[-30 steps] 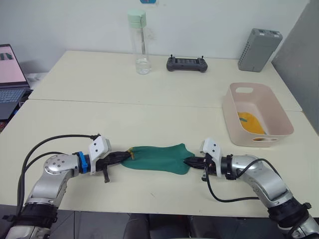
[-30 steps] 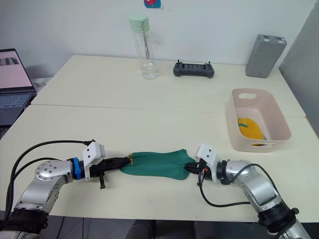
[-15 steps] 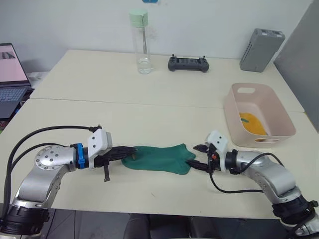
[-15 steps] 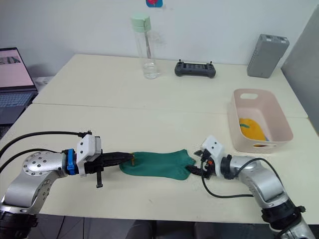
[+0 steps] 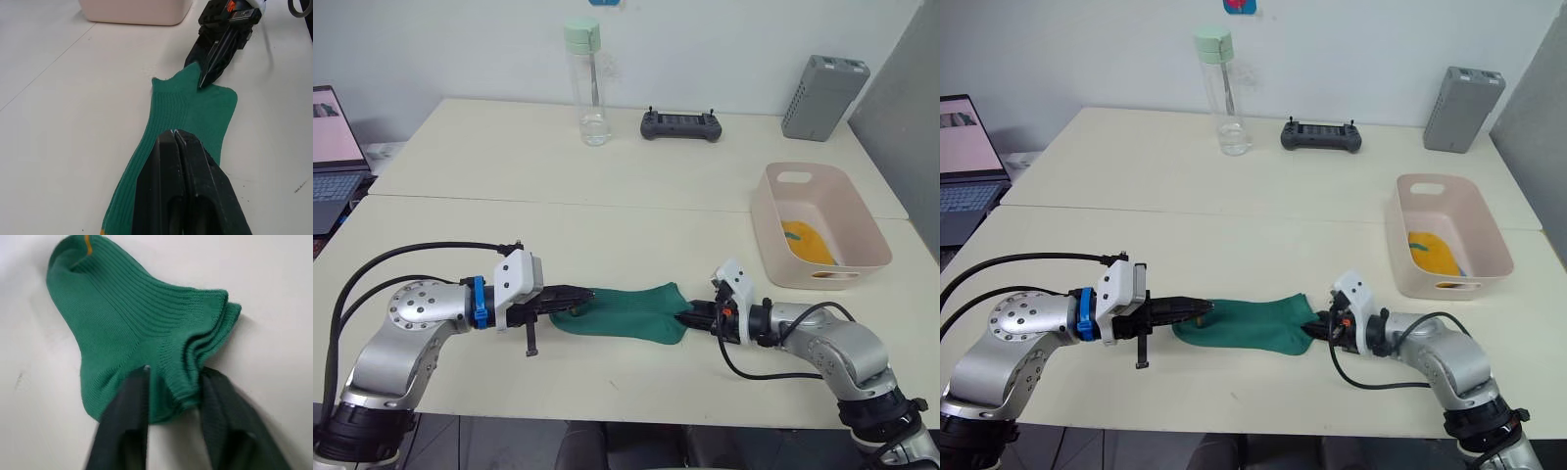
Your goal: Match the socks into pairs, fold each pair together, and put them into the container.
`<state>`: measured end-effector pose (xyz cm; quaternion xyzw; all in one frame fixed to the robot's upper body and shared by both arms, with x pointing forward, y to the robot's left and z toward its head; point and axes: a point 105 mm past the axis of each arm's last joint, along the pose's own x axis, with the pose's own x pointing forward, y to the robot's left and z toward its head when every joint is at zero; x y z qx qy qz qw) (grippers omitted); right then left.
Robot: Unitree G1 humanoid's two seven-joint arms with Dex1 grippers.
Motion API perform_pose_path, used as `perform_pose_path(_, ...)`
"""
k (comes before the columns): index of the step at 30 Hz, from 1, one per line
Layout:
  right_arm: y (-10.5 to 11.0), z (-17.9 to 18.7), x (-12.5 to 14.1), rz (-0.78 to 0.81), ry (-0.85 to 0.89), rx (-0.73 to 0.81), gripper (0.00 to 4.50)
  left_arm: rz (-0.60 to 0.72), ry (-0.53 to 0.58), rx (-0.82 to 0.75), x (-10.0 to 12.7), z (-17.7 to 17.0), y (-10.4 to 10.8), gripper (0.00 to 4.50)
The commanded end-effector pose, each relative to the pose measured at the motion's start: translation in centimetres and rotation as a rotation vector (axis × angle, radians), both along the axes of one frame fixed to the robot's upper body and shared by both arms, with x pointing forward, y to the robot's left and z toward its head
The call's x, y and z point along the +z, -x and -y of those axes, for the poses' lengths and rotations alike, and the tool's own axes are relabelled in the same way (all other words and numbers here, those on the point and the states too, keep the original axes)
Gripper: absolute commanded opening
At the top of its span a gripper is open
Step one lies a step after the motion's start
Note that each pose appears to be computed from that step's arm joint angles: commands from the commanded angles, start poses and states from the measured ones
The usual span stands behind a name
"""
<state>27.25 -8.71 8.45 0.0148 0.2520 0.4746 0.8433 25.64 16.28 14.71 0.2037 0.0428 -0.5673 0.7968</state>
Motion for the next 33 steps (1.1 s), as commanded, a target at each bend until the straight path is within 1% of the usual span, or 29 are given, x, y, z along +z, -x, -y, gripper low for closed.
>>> perform_pose_path(1,-0.6,0.2,2.2,-0.025,-0.104,-0.027,0.04,0.026,0.004,-0.043,0.4,1.0,0.4,0.0)
perform_pose_path(4,-0.7,0.9,2.9,-0.059,-0.122,-0.021,0.04,0.011,0.008,-0.065,0.3,1.5,0.5,0.0)
perform_pose_path(6,-0.8,1.5,3.2,-0.073,-0.107,0.002,0.04,0.005,0.028,-0.064,0.1,2.3,0.2,0.0)
perform_pose_path(9,-1.8,3.1,3.4,-0.086,-0.079,0.005,0.04,-0.003,0.03,-0.085,-1.2,4.9,-0.8,0.0)
perform_pose_path(11,-2.0,3.4,3.4,-0.097,-0.073,0.018,0.04,0.001,0.043,-0.072,-1.8,6.1,-1.8,0.0)
perform_pose_path(13,-2.1,3.4,3.5,-0.098,-0.076,0.026,0.04,0.0,0.051,-0.079,-2.3,6.8,-2.1,0.0)
perform_pose_path(19,-2.1,3.7,4.4,-0.088,-0.071,0.05,0.04,-0.014,-0.001,-0.059,-4.5,7.4,-3.1,0.0)
perform_pose_path(23,-2.2,3.8,4.5,-0.085,-0.07,0.052,0.04,-0.036,-0.025,-0.073,-5.6,7.6,-3.2,0.0)
perform_pose_path(27,-1.7,3.0,5.1,-0.085,-0.108,0.081,0.04,-0.068,-0.019,-0.053,-6.9,8.7,-4.1,0.0)
perform_pose_path(29,-1.0,1.9,6.3,-0.094,-0.178,0.13,0.04,-0.089,-0.047,-0.035,-7.9,8.8,-4.4,0.0)
perform_pose_path(32,-0.2,0.3,7.8,-0.098,-0.273,0.187,0.04,-0.111,-0.054,-0.035,-8.4,8.8,-4.2,0.0)
perform_pose_path(33,0.3,-0.9,8.1,-0.112,-0.327,0.219,0.04,-0.124,-0.047,-0.025,-8.6,8.7,-4.0,0.0)
